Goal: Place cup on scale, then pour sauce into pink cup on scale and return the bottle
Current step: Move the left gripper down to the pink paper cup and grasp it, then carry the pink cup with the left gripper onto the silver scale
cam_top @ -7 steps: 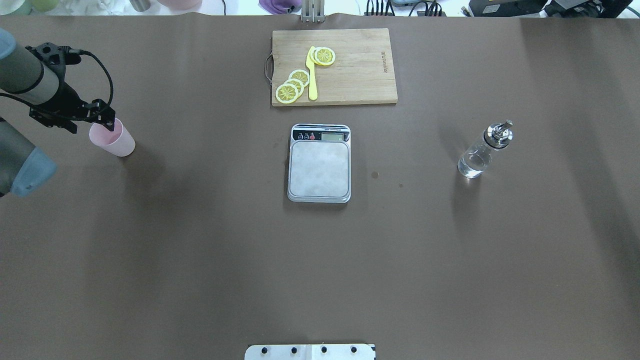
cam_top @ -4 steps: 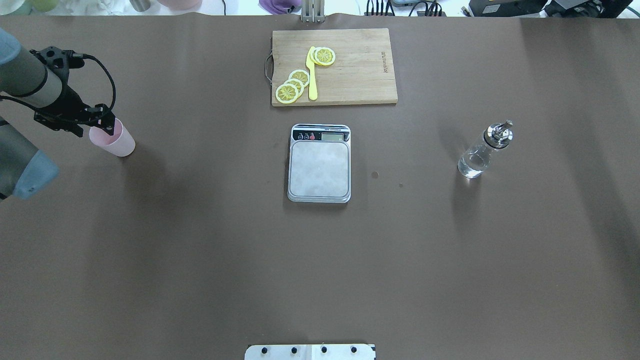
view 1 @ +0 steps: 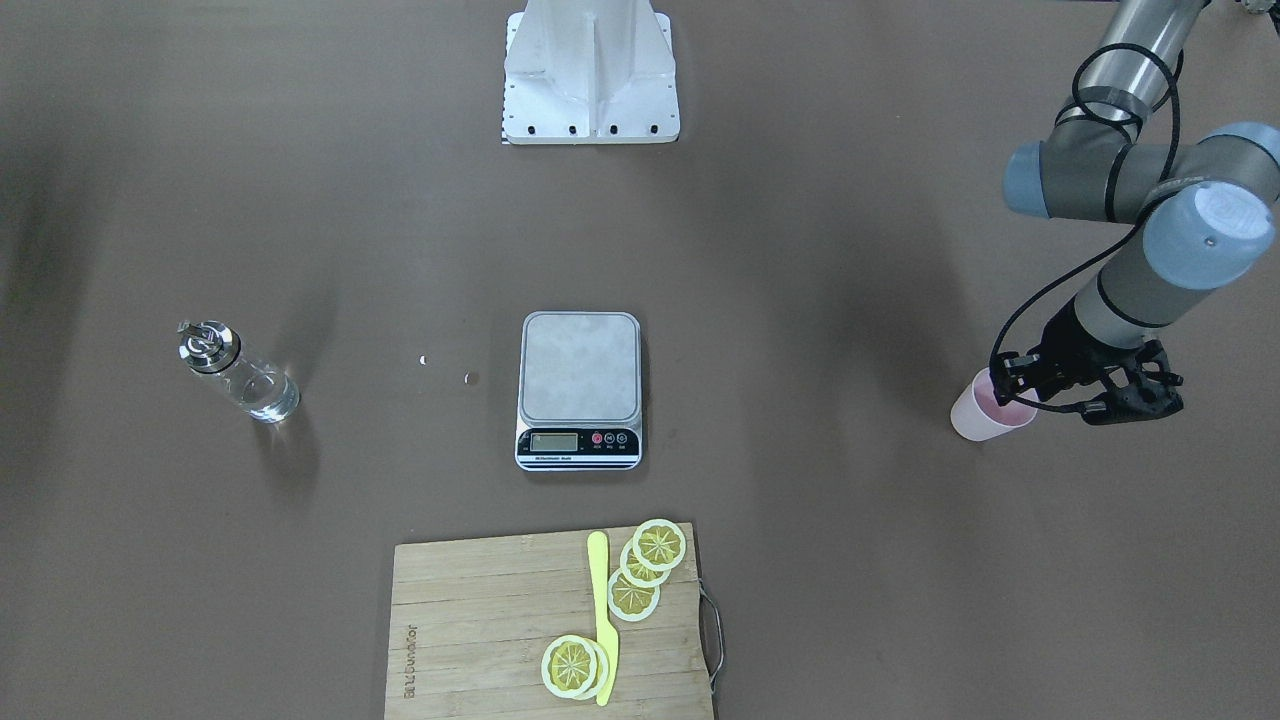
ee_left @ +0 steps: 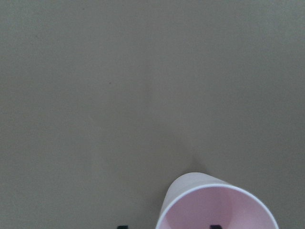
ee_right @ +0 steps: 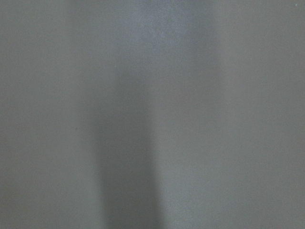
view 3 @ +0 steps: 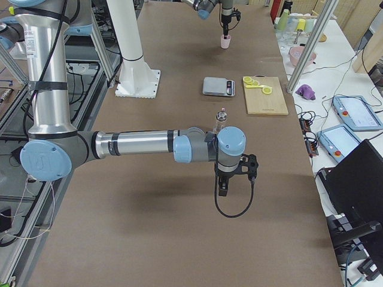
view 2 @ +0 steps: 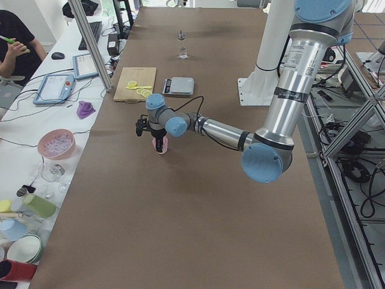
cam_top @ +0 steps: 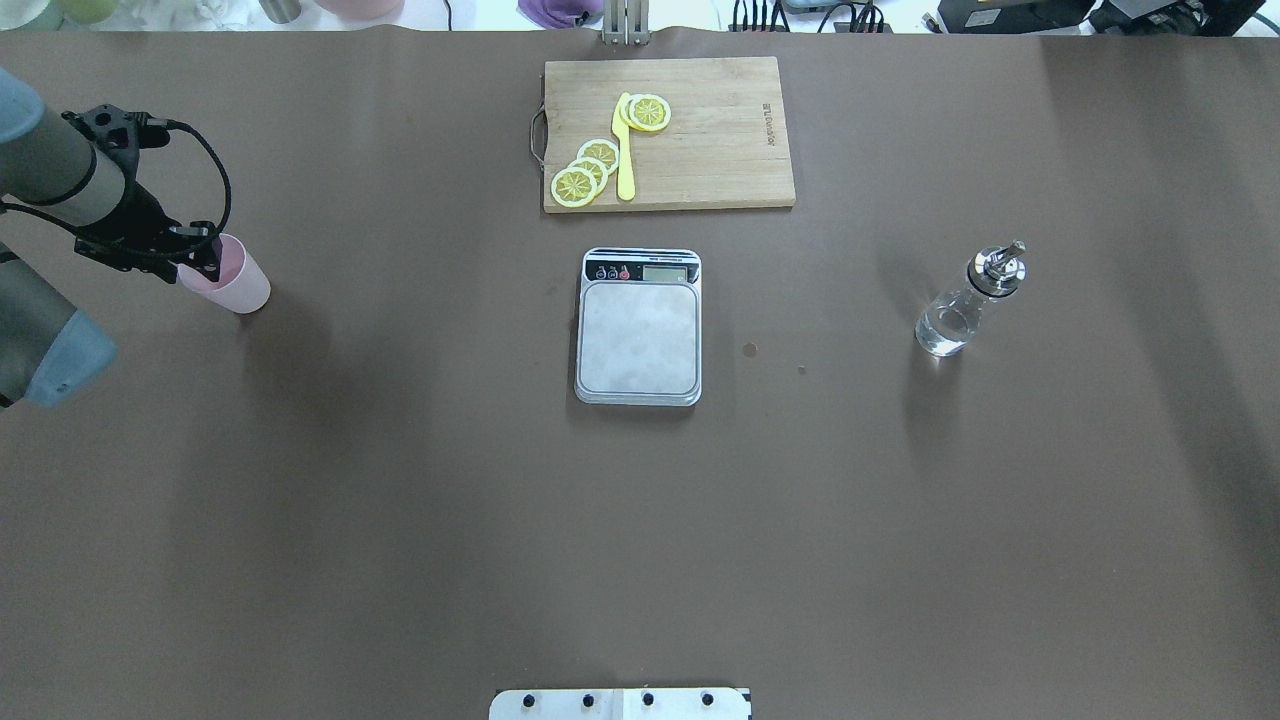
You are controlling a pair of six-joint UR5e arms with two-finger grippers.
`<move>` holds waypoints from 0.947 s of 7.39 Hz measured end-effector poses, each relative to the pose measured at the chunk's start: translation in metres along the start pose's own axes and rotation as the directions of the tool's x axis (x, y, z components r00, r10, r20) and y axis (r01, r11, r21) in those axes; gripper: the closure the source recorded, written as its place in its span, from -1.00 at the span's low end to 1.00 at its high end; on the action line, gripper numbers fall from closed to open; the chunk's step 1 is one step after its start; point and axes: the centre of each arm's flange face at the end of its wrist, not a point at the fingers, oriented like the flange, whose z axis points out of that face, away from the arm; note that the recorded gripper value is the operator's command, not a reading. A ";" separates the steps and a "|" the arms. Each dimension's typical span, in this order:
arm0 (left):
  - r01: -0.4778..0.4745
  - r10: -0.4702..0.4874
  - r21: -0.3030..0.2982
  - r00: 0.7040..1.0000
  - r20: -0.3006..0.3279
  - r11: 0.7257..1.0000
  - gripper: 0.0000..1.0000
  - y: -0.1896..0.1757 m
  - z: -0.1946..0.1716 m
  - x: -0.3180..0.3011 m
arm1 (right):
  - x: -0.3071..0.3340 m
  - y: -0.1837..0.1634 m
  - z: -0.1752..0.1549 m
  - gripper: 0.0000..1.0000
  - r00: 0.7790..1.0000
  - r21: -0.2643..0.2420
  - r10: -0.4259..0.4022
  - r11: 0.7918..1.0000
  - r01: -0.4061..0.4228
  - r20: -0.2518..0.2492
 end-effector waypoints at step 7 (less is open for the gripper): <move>0.047 -0.052 -0.062 0.995 -0.085 0.997 1.00 -0.010 -0.041 0.008 | -0.001 0.000 -0.001 -1.00 1.000 0.002 -0.002 1.000 0.002 -0.004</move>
